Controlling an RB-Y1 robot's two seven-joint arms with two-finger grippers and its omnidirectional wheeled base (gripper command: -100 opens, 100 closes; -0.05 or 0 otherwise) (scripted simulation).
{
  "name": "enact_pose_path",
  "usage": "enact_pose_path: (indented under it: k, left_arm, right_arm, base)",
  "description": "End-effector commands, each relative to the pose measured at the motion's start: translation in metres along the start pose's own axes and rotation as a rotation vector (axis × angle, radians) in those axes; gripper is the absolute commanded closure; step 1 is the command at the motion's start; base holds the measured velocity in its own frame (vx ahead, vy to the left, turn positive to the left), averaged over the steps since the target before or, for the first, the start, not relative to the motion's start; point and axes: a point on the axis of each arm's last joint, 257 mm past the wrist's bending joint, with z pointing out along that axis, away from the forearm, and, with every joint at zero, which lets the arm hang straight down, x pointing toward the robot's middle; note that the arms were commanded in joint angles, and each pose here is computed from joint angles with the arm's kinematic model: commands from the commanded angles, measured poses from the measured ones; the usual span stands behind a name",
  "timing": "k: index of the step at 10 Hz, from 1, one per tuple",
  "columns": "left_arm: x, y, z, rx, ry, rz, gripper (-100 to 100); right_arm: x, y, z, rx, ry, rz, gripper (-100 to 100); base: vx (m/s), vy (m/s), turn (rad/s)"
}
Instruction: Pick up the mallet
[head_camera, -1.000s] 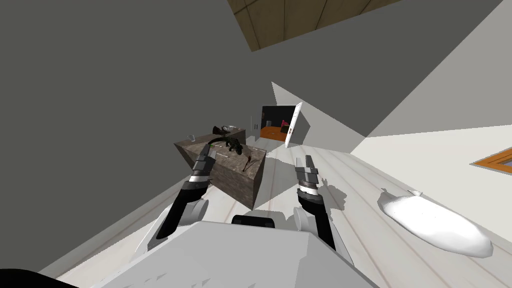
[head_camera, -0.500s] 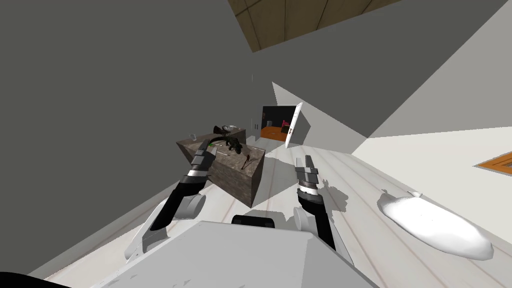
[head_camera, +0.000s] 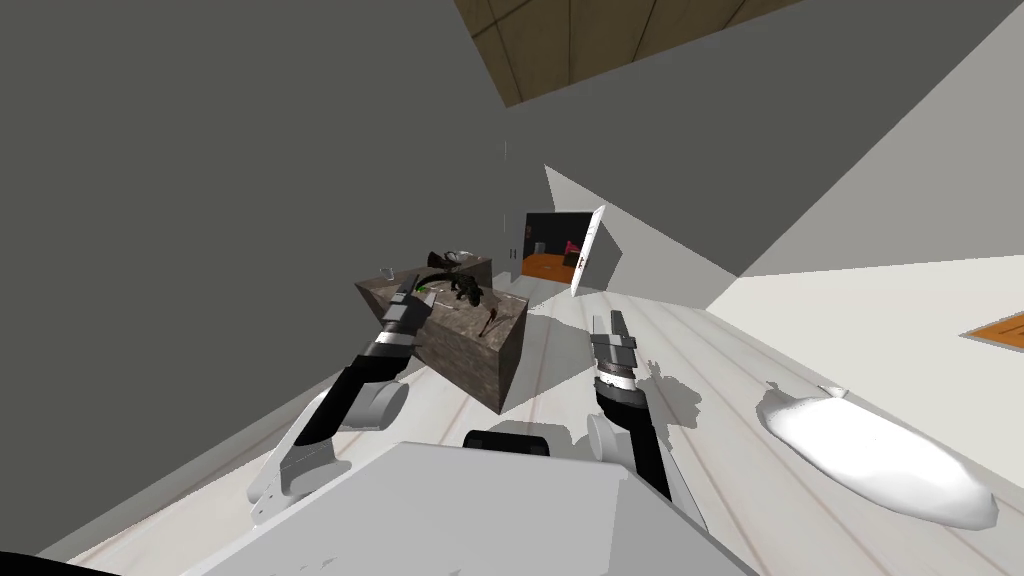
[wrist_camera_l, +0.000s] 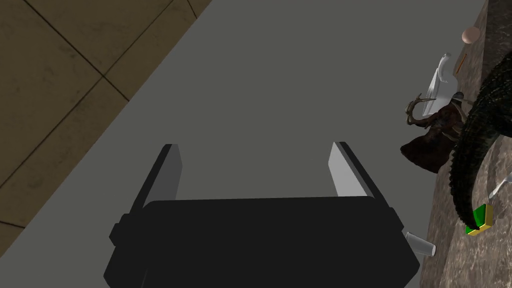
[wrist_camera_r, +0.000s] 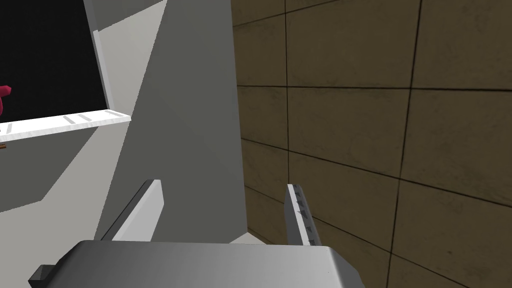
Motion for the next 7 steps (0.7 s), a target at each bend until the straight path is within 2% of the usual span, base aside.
enact_pose_path:
  k: [1, 2, 3, 4, 5, 6, 7]
  left_arm:
    - [-0.004, 0.005, 0.004, -0.029, -0.001, -0.039, -100]
    - [-0.004, 0.008, 0.004, -0.041, -0.003, -0.039, -100]
    - [-0.007, 0.012, 0.008, -0.062, -0.005, -0.073, -100]
    - [-0.007, 0.014, 0.008, -0.072, -0.006, -0.073, -100]
    - [-0.010, 0.019, 0.011, -0.096, -0.010, -0.110, -100]
    - [-0.010, 0.022, 0.011, -0.108, -0.011, -0.110, -100]
    - [-0.013, 0.028, 0.014, -0.133, -0.017, -0.147, -100]
  right_arm:
    - [0.000, 0.000, 0.000, 0.000, 0.000, 0.000, 0]
    - [0.000, 0.000, 0.000, 0.000, 0.000, 0.000, 0]
    - [0.000, 0.000, 0.000, 0.000, 0.000, 0.000, 0]
    - [0.000, 0.000, 0.000, 0.000, 0.000, 0.000, 0]
    - [0.000, 0.000, 0.000, 0.000, 0.000, 0.000, 0]
    - [0.000, 0.000, 0.000, 0.000, 0.000, 0.000, 0]
    - [0.000, 0.000, 0.000, 0.000, 0.000, 0.000, 0]
  base:
    - [0.003, -0.069, 0.024]
    - [0.001, -0.052, 0.017]
    - [-0.004, -0.052, 0.025]
    - [0.004, -0.049, 0.016]
    - [0.010, -0.065, 0.029]
    - [0.008, -0.055, 0.019]
    - [0.011, -0.056, 0.030]
